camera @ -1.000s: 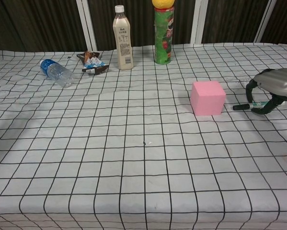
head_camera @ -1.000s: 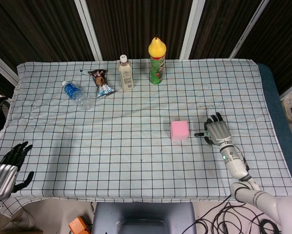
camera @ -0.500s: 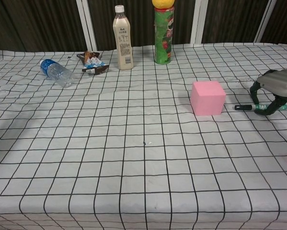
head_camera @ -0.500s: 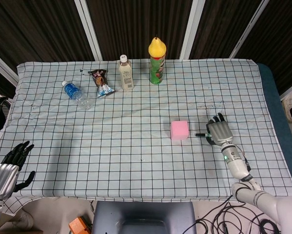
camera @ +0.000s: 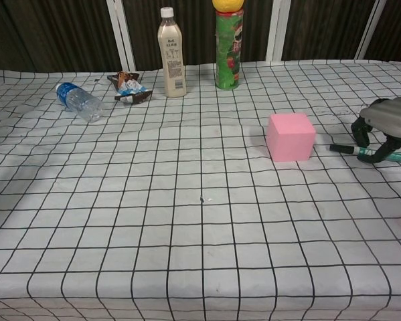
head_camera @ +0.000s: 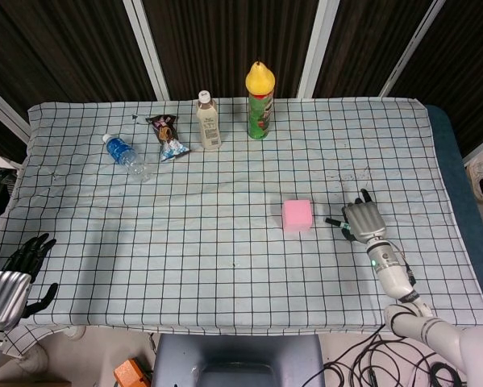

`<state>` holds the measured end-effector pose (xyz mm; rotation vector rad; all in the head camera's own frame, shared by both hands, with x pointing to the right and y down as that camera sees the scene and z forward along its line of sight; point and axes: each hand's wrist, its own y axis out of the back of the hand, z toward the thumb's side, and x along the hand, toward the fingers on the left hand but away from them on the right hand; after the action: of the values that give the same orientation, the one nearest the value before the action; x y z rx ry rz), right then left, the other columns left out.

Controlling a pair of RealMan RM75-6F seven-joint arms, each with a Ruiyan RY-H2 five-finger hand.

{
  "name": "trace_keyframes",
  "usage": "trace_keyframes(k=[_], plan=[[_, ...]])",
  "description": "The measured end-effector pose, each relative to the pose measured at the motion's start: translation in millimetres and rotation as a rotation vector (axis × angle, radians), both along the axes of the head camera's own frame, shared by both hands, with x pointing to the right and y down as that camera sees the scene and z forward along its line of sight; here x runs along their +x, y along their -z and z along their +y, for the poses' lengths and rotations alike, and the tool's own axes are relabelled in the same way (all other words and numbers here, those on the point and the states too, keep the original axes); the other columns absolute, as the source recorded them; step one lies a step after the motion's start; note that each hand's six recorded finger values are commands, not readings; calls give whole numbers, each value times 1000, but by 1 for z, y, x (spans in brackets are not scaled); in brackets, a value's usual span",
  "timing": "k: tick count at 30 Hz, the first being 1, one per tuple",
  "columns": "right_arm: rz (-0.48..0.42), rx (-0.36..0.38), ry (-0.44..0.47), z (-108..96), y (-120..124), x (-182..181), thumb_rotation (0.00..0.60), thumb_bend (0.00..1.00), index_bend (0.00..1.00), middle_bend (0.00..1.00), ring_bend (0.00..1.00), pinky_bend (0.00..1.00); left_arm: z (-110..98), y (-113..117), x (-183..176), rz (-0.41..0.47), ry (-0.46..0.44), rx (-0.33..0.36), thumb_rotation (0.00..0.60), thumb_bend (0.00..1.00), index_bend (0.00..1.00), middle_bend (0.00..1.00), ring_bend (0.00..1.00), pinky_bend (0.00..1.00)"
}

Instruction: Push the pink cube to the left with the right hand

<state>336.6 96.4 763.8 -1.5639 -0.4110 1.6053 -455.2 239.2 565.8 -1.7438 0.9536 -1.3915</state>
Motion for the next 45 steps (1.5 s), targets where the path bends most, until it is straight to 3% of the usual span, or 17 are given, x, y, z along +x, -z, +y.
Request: trace_keyframes(k=[9, 19, 33, 45], plan=[[21, 29, 27, -6, 8, -6, 600, 483, 865, 635, 436, 240, 0, 1, 0, 4, 1, 3, 600, 402, 0, 0, 0, 169], [31, 19, 28, 1, -7, -16, 600, 514, 927, 701, 504, 307, 0, 4, -3, 10, 8, 10, 600, 402, 0, 0, 0, 169], [9, 48, 24, 3, -9, -18, 600, 550, 974, 753, 556, 361, 0, 4, -2, 14, 6, 9, 600, 402, 0, 0, 0, 168], [-61, 126, 59, -9, 10, -28, 600, 570, 1000, 782, 584, 392, 0, 4, -3, 16, 8, 7, 600, 402, 0, 0, 0, 168]])
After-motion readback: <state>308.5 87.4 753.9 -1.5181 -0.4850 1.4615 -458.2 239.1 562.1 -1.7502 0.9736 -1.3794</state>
